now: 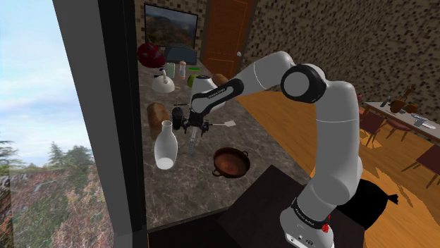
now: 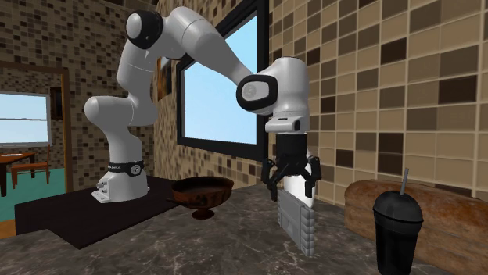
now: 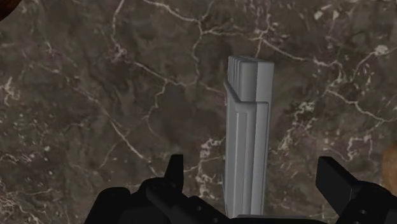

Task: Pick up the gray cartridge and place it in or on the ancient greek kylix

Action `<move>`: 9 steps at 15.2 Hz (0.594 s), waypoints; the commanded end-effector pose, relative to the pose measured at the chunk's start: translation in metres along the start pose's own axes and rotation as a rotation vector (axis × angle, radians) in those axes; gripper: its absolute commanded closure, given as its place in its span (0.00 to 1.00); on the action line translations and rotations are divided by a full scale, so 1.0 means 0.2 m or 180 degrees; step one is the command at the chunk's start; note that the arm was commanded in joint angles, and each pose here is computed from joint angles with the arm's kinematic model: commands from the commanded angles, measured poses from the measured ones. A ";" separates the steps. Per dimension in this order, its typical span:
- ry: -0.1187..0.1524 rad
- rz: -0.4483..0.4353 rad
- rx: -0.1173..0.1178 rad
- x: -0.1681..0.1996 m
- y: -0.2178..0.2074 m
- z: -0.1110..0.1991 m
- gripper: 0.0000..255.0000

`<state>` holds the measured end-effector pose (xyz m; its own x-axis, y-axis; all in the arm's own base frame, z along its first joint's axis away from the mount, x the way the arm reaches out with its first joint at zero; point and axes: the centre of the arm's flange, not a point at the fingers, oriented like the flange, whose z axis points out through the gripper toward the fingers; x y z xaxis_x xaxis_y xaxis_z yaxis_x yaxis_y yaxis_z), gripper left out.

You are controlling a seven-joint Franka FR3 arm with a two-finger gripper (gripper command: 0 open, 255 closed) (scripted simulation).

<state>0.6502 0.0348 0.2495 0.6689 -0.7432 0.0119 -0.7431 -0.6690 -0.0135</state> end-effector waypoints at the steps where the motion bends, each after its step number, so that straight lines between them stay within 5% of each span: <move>1: 0.0000 0.0004 0.0001 0.00 0.00 0.05 0.00; 9: 0.0000 0.0004 0.0001 0.00 0.00 0.12 0.00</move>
<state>0.6514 0.0351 0.2253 0.6680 -0.7440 0.0119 -0.7439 -0.6681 -0.0138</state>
